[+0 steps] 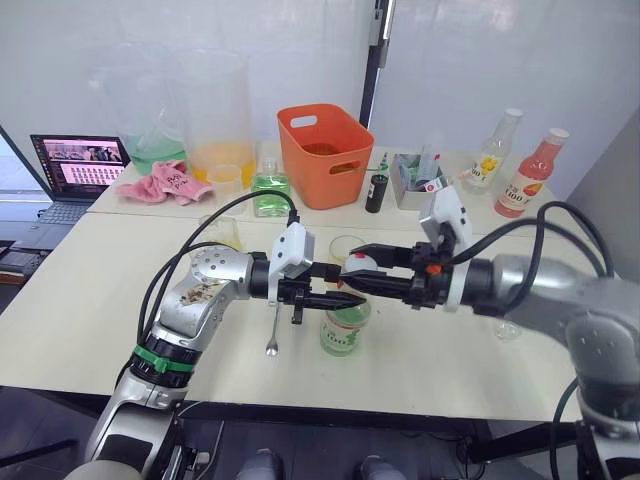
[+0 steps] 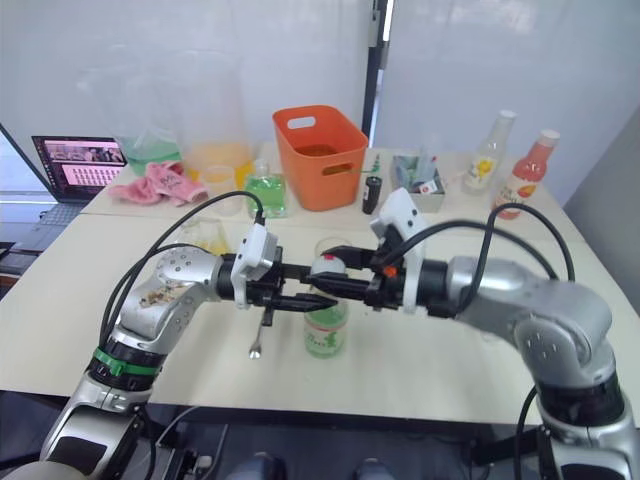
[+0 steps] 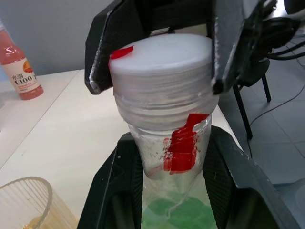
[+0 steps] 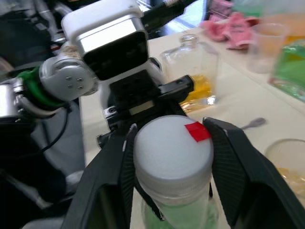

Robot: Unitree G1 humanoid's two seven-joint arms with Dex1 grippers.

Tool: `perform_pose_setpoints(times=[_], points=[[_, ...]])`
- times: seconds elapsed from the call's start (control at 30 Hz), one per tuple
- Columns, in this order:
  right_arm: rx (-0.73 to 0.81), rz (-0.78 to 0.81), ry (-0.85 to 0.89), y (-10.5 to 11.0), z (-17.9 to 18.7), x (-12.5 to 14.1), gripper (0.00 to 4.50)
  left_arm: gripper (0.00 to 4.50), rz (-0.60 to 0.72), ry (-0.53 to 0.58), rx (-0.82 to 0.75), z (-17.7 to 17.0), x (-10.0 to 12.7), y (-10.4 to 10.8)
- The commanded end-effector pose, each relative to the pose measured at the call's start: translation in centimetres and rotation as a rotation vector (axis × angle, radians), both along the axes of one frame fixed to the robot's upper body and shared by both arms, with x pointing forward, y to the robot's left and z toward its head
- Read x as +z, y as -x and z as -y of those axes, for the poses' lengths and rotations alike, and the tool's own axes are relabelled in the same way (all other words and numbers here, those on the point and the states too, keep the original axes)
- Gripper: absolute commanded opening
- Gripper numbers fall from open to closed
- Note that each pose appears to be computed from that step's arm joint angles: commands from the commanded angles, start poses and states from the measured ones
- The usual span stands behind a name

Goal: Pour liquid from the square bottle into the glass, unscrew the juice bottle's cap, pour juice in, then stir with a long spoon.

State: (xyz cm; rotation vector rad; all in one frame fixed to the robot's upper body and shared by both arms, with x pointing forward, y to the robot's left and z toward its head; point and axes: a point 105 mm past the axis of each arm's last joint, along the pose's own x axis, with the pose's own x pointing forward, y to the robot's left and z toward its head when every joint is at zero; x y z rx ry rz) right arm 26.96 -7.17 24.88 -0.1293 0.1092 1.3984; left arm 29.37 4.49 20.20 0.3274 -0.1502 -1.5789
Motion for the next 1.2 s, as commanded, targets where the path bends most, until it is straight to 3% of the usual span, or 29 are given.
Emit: perform_pose_setpoints(times=[0.03,0.17,0.3,0.47,0.53,0.7,0.77,0.9,1.07,1.2], points=[[0.405,-0.030,0.030,1.6,-1.5,0.0,1.70,1.31,0.031,-0.021,-0.026,0.2,-0.1,0.4],[0.632,-0.051,0.166,1.3,-1.6,-1.0,1.70,1.31,0.034,-0.015,-0.039,-0.3,0.2,0.8],[0.630,-0.021,0.204,-0.3,-2.2,-1.2,1.70,1.31,0.046,-0.016,-0.028,-0.4,0.4,0.6],[0.620,-0.006,0.184,-0.3,-1.8,-0.4,1.70,1.31,0.051,-0.018,-0.012,-0.6,0.4,0.4],[0.605,0.000,0.179,-0.4,-1.6,-0.2,2.73,1.31,0.054,-0.018,-0.005,-0.6,0.4,0.3],[0.576,0.004,0.136,-0.3,-1.0,1.2,4.40,1.31,0.057,-0.015,0.003,-0.6,0.5,0.1],[0.559,0.017,0.119,-0.2,-0.7,1.9,4.47,1.31,0.055,-0.016,0.004,-0.6,0.5,0.1],[0.467,0.077,0.077,0.0,-0.2,3.3,4.47,1.31,0.052,-0.017,0.004,-0.7,0.4,0.1],[0.180,0.207,0.027,-0.2,0.8,4.8,4.47,1.31,0.052,-0.013,0.013,-0.7,0.3,0.1],[-0.087,0.226,0.029,1.3,1.7,3.7,4.47,1.31,0.050,-0.004,0.017,-0.7,0.3,0.1]])
